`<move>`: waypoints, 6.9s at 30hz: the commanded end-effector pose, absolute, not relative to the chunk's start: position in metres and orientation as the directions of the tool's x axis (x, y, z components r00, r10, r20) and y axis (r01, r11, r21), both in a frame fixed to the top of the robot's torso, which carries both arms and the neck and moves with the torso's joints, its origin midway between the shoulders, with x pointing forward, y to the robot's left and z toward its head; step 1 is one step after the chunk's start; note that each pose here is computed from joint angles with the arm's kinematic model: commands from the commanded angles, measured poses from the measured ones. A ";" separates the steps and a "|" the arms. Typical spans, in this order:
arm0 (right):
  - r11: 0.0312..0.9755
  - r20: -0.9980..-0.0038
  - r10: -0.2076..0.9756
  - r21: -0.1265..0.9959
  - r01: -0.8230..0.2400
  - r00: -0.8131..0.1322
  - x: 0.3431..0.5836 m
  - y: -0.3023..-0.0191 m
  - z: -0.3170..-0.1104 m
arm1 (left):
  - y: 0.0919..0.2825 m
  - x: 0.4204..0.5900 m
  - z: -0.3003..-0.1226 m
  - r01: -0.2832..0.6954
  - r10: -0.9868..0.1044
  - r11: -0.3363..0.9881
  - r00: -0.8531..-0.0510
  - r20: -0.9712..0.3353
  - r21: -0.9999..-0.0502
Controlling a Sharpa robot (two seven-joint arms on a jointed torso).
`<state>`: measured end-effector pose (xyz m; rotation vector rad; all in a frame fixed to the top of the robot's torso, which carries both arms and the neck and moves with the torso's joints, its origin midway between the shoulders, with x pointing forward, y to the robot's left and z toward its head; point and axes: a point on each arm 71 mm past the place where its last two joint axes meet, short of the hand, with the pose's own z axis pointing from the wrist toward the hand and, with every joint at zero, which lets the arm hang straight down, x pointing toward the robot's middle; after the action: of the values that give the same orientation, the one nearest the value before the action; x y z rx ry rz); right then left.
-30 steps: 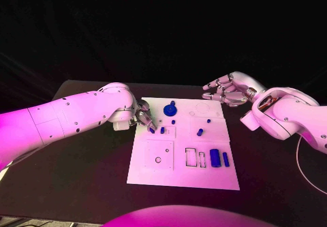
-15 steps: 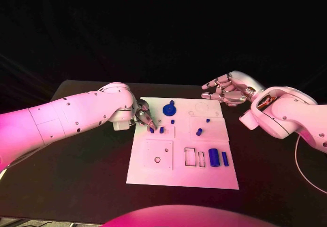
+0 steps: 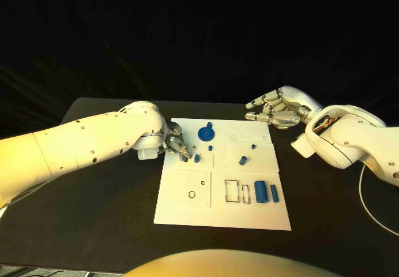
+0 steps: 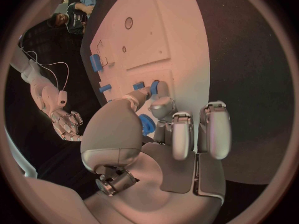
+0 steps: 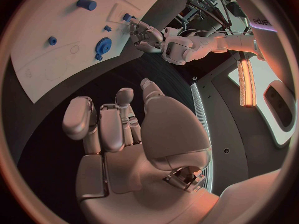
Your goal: Assemble the parts on the task board
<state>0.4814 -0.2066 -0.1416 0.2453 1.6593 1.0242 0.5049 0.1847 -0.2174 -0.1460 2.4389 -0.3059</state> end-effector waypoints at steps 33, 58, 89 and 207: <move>0.597 -0.688 0.620 0.726 -0.342 -0.376 0.481 -0.206 -0.143 | 0.192 0.504 -0.210 -0.082 -0.295 0.937 -0.706 -0.643 -0.340; 0.599 -0.689 0.620 0.725 -0.341 -0.375 0.481 -0.207 -0.144 | 0.155 0.507 -0.172 0.489 -0.424 0.674 -0.359 -0.832 -0.554; 0.593 -0.686 0.618 0.727 -0.346 -0.384 0.480 -0.203 -0.145 | 0.113 0.514 -0.212 0.571 0.014 0.802 -0.312 -0.950 -0.176; 0.593 -0.683 0.615 0.730 -0.339 -0.395 0.481 -0.202 -0.150 | 0.164 0.510 -0.200 0.461 -0.034 0.856 -0.403 -0.914 -0.236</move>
<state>0.4820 -0.2035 -0.1493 0.2449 1.6791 1.0357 0.5102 0.1651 -0.1987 0.3131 1.9060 -0.5569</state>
